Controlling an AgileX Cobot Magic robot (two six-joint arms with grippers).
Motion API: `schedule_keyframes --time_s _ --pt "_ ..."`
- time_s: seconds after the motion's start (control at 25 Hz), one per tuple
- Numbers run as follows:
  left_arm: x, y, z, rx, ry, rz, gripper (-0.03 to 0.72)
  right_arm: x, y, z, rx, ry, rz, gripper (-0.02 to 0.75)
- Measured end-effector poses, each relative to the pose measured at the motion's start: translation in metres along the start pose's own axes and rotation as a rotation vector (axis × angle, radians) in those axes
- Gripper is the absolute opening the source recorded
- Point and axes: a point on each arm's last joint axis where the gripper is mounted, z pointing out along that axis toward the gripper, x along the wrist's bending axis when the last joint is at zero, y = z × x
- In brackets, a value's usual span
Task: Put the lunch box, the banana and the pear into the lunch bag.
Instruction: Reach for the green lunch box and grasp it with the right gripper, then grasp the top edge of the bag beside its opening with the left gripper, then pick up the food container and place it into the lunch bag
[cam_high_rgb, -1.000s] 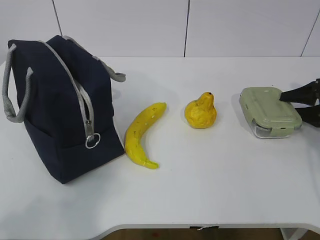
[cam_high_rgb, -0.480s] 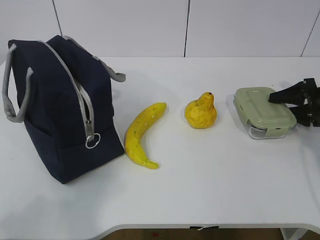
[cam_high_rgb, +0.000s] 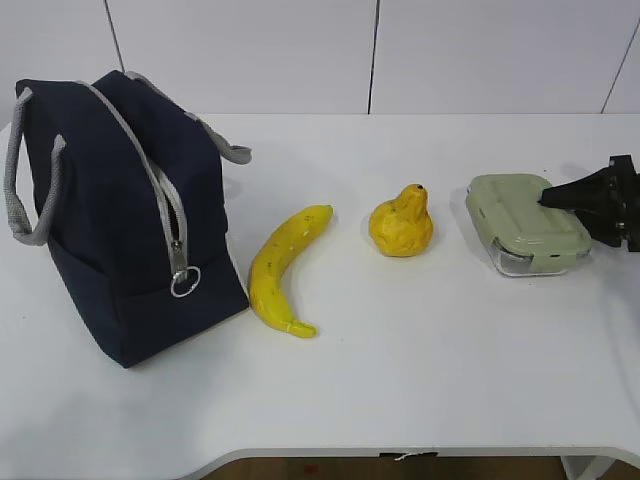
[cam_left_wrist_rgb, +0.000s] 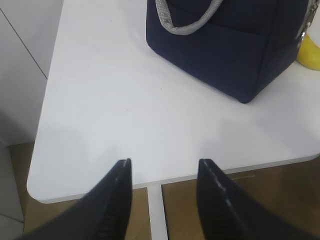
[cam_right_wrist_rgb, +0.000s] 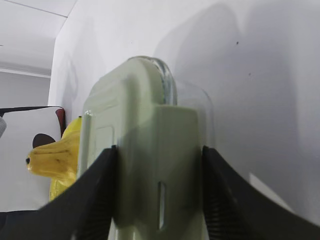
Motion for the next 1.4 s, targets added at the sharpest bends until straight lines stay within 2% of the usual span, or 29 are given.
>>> schedule_keyframes --time_s 0.32,0.44,0.6,0.76,1.04,1.2,1.4 --pt "0.0 0.0 0.0 -0.002 0.0 0.0 0.316 0.004 0.003 -0.002 -0.011 -0.008 0.032 0.366" --pt "0.0 0.002 -0.002 -0.015 -0.004 -0.002 0.31 0.015 0.009 -0.009 -0.038 -0.027 0.001 0.366" --pt "0.001 0.014 -0.012 -0.051 -0.002 -0.002 0.309 0.041 0.025 -0.021 -0.105 -0.009 -0.049 0.366" --pt "0.001 0.037 -0.009 -0.036 -0.017 -0.01 0.309 0.064 0.04 -0.032 -0.156 0.01 -0.049 0.365" --pt "-0.009 0.081 0.021 -0.036 -0.153 -0.016 0.309 0.116 0.051 -0.024 -0.154 0.067 -0.098 0.364" --pt "-0.014 0.099 0.044 -0.052 -0.217 -0.081 0.309 0.157 0.054 0.004 -0.096 0.136 -0.156 0.363" --pt "-0.019 0.114 0.081 0.017 -0.289 -0.209 0.329 0.207 0.055 0.03 -0.038 0.212 -0.243 0.363"
